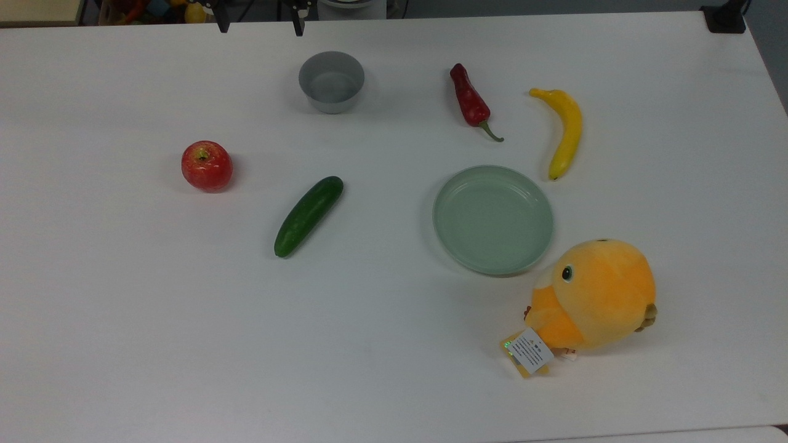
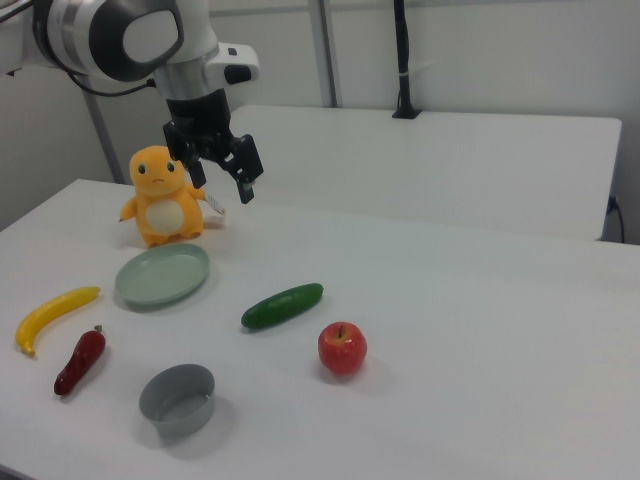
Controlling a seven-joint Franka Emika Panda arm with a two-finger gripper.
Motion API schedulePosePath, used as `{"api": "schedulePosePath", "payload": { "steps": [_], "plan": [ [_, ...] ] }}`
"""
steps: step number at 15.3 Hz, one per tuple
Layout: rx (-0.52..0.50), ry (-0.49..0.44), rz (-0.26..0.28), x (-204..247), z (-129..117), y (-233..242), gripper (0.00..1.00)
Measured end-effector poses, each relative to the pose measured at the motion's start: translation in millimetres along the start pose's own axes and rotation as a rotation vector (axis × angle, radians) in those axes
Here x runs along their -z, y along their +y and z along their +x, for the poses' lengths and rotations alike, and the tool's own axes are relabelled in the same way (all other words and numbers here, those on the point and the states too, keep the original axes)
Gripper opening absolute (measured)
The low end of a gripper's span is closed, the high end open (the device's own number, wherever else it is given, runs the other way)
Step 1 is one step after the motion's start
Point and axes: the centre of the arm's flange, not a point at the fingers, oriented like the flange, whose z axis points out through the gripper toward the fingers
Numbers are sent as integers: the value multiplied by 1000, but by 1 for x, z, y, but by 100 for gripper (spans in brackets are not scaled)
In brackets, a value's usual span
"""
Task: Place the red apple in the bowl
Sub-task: 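Move the open gripper over to the red apple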
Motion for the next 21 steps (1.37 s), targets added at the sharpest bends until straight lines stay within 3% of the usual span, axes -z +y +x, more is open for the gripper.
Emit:
{"api": "schedulePosePath", "payload": {
  "steps": [6, 14, 21],
  "plan": [
    [-63, 75, -10, -8, 5, 34, 100],
    [-128, 28, -67, -43, -10, 106, 100],
    [-118, -1, -114, -115, -4, 118, 100]
  ]
}}
